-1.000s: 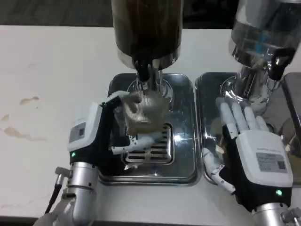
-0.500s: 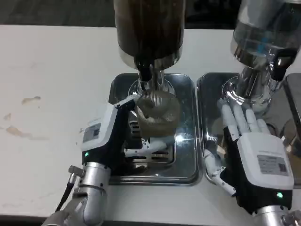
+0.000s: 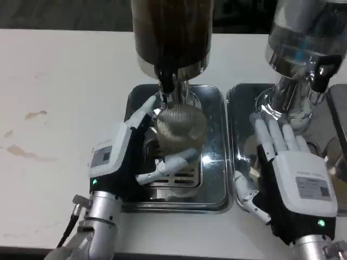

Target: Grasp the cup under the faucet to collect the drink, then remove the cup.

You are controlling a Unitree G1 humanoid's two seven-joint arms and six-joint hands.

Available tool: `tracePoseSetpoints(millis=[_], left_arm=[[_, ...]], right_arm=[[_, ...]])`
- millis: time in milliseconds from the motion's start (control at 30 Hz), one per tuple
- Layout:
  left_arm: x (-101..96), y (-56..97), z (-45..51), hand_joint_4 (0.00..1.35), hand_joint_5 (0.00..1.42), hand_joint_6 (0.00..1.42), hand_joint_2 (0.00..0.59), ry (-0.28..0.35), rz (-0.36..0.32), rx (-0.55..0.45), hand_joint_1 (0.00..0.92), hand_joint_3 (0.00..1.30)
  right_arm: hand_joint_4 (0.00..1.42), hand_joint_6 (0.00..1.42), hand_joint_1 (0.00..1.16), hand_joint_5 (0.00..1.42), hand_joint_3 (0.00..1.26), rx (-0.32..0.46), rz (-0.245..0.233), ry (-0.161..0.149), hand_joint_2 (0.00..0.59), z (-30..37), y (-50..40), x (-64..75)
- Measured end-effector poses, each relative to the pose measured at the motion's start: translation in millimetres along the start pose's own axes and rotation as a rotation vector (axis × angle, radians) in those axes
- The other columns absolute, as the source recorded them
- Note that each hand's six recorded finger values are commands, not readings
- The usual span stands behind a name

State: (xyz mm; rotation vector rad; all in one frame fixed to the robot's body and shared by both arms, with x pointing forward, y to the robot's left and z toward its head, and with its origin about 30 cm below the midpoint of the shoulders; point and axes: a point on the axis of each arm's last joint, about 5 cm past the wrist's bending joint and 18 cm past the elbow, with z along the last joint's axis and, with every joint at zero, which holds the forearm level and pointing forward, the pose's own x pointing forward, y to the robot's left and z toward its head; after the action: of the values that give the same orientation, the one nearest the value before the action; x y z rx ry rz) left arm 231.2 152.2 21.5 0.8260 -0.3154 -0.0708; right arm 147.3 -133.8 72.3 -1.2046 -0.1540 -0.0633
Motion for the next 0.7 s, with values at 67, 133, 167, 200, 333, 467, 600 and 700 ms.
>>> tracePoseSetpoints(millis=[67, 133, 167, 200, 333, 467, 600, 700], left_arm=[[-1.1, -0.1, 0.0, 0.14, 0.33, 0.21, 0.033, -0.003, 0.004, -0.005, 0.147, 0.11], [-3.6, -0.2, -0.5, 0.14, 0.33, 0.21, 0.030, -0.002, 0.014, -0.015, 0.132, 0.11], [-4.7, 0.1, -0.8, 0.13, 0.31, 0.20, 0.007, -0.002, 0.021, -0.020, 0.066, 0.09], [-5.7, 0.8, -1.4, 0.11, 0.30, 0.18, 0.001, -0.001, 0.026, -0.023, 0.029, 0.09], [-10.4, 7.6, -5.1, 0.10, 0.28, 0.19, 0.000, -0.006, 0.077, -0.055, 0.000, 0.07], [-12.6, 20.3, -9.7, 0.04, 0.22, 0.14, 0.000, -0.013, 0.143, -0.074, 0.000, 0.03], [-17.7, 31.5, -10.7, 0.04, 0.22, 0.13, 0.000, -0.044, 0.189, -0.080, 0.000, 0.03], [-20.0, 44.0, -9.4, 0.00, 0.16, 0.06, 0.000, -0.077, 0.223, -0.101, 0.000, 0.01]], right_arm=[[0.00, 0.05, 0.13, 0.00, 0.01, 0.001, -0.001, -0.002, 0.539, 0.1, -0.1, 0.6], [0.00, 0.05, 0.13, 0.00, 0.01, 0.003, -0.002, -0.006, 0.539, 0.1, -0.2, 1.3], [0.00, 0.05, 0.13, 0.00, 0.01, 0.004, -0.002, -0.009, 0.539, 0.1, -0.2, 1.9], [0.00, 0.05, 0.13, 0.00, 0.01, 0.006, -0.003, -0.011, 0.539, 0.2, -0.2, 2.3], [0.00, 0.05, 0.13, 0.00, 0.01, 0.006, -0.002, -0.008, 0.539, -1.3, -0.1, 3.9], [0.00, 0.05, 0.13, 0.00, 0.01, 0.011, 0.008, -0.001, 0.537, -4.4, 1.3, 6.3], [0.00, 0.05, 0.13, 0.00, 0.01, 0.018, 0.008, -0.003, 0.532, -4.6, 2.2, 8.5], [0.00, 0.05, 0.13, 0.00, 0.01, 0.026, 0.008, -0.003, 0.530, -5.1, 4.1, 9.5]])
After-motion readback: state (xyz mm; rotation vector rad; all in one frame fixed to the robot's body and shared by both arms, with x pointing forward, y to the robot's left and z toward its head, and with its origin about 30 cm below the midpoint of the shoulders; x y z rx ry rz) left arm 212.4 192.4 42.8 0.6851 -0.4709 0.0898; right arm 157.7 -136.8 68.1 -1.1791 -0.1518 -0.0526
